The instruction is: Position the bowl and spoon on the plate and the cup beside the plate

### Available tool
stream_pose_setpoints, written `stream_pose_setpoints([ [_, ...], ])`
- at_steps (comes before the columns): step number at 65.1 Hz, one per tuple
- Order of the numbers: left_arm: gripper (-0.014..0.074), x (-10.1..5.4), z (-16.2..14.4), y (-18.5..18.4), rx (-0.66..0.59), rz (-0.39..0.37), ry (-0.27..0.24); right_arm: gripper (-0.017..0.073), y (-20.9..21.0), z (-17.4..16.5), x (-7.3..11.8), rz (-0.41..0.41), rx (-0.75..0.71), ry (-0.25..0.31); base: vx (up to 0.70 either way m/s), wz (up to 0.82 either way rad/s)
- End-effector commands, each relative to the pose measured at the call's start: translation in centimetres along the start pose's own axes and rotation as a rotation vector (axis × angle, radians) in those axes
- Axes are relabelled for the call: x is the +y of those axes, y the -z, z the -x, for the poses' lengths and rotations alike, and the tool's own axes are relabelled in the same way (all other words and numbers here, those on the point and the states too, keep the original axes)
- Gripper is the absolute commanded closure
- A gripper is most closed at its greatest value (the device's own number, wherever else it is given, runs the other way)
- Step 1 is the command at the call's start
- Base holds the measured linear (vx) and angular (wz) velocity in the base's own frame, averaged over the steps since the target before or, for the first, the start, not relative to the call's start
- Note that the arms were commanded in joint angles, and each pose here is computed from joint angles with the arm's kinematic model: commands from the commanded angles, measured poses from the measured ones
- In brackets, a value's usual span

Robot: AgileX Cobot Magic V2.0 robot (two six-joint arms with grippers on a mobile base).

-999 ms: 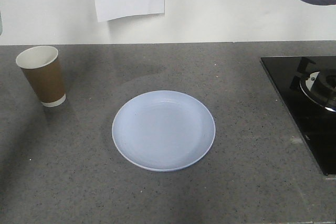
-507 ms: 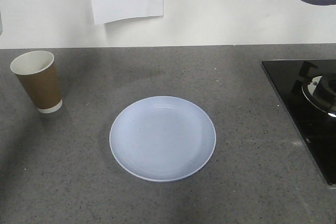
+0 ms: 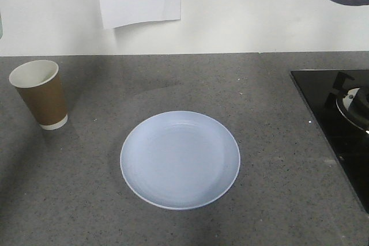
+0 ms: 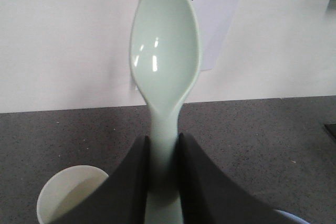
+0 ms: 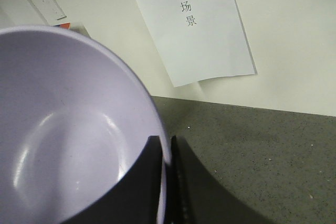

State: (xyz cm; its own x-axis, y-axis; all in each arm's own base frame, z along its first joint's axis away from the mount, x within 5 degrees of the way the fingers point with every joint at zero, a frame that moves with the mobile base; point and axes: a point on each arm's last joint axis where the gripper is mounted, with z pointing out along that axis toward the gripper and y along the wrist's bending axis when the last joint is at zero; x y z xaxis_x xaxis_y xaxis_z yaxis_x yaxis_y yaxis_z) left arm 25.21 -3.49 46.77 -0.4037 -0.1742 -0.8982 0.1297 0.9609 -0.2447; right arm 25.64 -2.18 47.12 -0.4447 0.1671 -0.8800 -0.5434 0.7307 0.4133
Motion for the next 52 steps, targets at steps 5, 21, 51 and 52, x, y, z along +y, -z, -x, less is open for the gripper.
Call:
stream_pose_setpoints([
  [5, 0.0599, -0.56, 1.48, 1.52, -0.114, -0.026, 0.007, 0.0564, 0.9, 1.27, 1.82, 0.041, -0.088, 0.033, 0.03, 0.0],
  [21, 0.0599, -0.56, 1.48, 1.52, -0.114, -0.026, 0.007, 0.0564, 0.9, 1.27, 1.82, 0.041, -0.088, 0.033, 0.02, 0.01],
  [51, 0.0599, -0.56, 1.48, 1.52, -0.114, -0.026, 0.007, 0.0564, 0.9, 1.27, 1.82, 0.041, -0.088, 0.033, 0.0, 0.0],
  [52, 0.0599, -0.56, 1.48, 1.52, -0.114, -0.026, 0.007, 0.0564, 0.9, 1.27, 1.82, 0.041, -0.088, 0.033, 0.0, 0.0],
])
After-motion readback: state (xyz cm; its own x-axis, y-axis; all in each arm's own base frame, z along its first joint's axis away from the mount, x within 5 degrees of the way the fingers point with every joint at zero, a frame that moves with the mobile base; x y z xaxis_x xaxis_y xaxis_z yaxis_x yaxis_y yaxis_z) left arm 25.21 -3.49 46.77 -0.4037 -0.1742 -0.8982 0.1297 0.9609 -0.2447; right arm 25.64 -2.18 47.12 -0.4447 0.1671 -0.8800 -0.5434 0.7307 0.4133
